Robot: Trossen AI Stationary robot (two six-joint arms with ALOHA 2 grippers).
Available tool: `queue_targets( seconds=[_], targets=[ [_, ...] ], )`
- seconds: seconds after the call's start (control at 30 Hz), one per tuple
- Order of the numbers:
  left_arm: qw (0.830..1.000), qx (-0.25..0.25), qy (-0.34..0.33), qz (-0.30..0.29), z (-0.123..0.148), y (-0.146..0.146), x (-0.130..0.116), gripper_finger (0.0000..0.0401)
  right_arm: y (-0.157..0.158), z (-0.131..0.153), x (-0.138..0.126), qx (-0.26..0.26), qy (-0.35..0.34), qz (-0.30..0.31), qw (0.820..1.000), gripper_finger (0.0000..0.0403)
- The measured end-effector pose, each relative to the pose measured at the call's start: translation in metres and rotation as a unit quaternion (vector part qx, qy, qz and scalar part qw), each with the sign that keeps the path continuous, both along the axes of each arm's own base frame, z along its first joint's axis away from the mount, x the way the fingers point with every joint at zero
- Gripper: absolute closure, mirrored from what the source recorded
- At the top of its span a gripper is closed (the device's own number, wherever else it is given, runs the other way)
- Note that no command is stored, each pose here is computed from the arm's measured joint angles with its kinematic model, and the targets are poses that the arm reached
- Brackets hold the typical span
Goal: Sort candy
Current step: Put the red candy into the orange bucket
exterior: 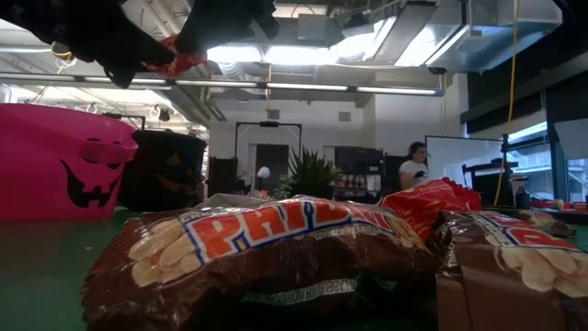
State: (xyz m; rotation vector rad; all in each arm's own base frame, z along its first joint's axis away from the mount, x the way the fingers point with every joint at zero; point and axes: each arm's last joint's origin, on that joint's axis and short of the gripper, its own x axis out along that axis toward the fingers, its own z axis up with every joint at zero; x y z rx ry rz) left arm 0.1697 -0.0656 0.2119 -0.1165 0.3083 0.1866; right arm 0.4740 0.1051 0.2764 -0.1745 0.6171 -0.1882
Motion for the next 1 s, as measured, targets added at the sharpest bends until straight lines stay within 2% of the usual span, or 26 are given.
queue_targets(
  seconds=[0.07, 0.2, 0.4, 0.47, 0.6, 0.8, 1.0],
  targets=[
    [1.000, 0.001, 0.001, -0.005, 0.000, 0.000, 0.000, 0.0386, 0.000, 0.000, 0.000, 0.000, 0.001, 0.000, 1.000, 0.0370],
    [1.000, -0.001, 0.001, -0.017, 0.000, -0.001, 0.000, 0.0395, 0.006, 0.002, -0.002, 0.007, 0.000, 0.012, 1.000, 0.0354],
    [0.999, -0.003, 0.021, -0.047, 0.020, -0.004, -0.001, 0.0400, 0.018, 0.026, -0.018, -0.002, -0.016, 0.012, 1.000, 0.0269],
    [0.997, -0.002, 0.039, -0.073, 0.032, -0.008, -0.003, 0.0400, 0.023, 0.034, -0.026, -0.012, -0.014, 0.010, 1.000, 0.0238],
    [0.984, -0.008, 0.064, -0.169, 0.063, -0.025, -0.012, 0.0401, 0.031, 0.052, -0.048, -0.027, -0.005, -0.005, 1.000, 0.0197],
    [0.969, -0.034, 0.078, -0.234, 0.095, -0.053, -0.037, 0.0401, 0.050, 0.077, -0.088, -0.049, 0.001, -0.043, 0.998, 0.0196],
    [0.956, -0.057, 0.086, -0.276, 0.099, -0.090, -0.060, 0.0401, 0.070, 0.082, -0.115, -0.084, 0.005, -0.067, 0.994, 0.0218]
  ],
)
